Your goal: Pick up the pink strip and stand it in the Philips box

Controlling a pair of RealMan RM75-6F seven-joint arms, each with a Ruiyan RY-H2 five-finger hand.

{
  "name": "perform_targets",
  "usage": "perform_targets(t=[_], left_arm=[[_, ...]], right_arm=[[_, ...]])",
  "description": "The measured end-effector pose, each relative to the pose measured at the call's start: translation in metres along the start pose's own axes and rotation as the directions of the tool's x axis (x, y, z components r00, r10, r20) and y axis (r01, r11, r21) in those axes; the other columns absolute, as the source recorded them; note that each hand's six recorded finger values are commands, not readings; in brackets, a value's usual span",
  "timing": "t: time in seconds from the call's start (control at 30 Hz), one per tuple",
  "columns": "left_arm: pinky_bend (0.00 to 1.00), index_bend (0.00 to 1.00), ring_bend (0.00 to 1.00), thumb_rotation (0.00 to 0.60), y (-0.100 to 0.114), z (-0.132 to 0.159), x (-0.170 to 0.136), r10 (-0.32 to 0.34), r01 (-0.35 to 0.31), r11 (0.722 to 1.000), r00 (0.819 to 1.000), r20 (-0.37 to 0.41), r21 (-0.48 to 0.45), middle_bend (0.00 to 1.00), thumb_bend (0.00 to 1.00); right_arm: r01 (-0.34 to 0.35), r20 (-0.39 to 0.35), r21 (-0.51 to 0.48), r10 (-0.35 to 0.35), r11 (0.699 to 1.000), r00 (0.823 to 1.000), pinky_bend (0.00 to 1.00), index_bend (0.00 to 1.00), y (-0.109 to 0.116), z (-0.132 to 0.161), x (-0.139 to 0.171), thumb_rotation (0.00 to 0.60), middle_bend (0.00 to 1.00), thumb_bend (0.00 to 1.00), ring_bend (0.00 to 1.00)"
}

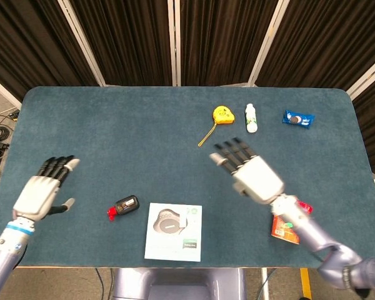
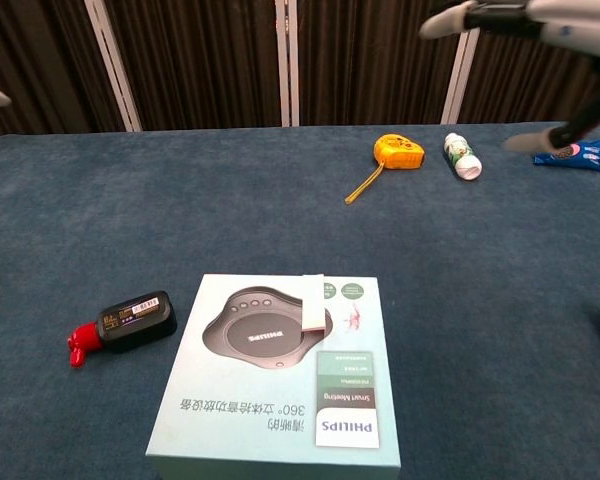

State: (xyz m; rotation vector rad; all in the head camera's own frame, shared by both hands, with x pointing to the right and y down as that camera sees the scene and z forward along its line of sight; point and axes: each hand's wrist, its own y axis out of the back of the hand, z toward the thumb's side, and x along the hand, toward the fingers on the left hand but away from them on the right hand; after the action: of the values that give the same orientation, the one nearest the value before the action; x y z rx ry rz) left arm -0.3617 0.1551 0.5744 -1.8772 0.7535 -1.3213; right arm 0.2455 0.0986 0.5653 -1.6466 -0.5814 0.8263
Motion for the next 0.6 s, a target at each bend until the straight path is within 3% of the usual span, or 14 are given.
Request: perform_targets(t=[0.13,0.27,0.37,0.6], left_arm=[[0.0,0.19,0.0,0.6,-0.001,0.039,0.021,-0.068,0.06,0.997,0.983,0.168,0.048,0.0,0.77],[0.0,0.27,0.0,0.6,-0.006,0.085,0.037,-0.122,0.099,0.991,0.936,0.33,0.085,0.0,0.84],[0.0,0.28,0.0,0.6,-0.012,0.112,0.043,-0.149,0.122,0.988,0.904,0.4,0.091,0.0,0.9],[0.0,0.31,0.0,0.6,-0.021,0.157,0.053,-0.208,0.177,0.978,0.851,0.481,0.11,0.0,0.98]], right_arm=[[0.015,0.118,-0.032,-0.011,0.999,0.993,0.0,0.01,-0.004,-0.048,0.055,0.6,0.0,0.12,0.0],[-0.013,0.243,-0.088,0.034,0.996,0.969,0.0,0.0,-0.01,-0.069,0.092,0.6,0.0,0.03,0.0],[-0.02,0.326,-0.131,0.062,0.991,0.943,0.0,0.0,-0.011,-0.074,0.108,0.6,0.0,0.0,0.0],[-0.007,0.485,-0.229,0.12,0.973,0.866,0.0,0.0,-0.015,-0.069,0.143,0.6,0.0,0.0,0.0]])
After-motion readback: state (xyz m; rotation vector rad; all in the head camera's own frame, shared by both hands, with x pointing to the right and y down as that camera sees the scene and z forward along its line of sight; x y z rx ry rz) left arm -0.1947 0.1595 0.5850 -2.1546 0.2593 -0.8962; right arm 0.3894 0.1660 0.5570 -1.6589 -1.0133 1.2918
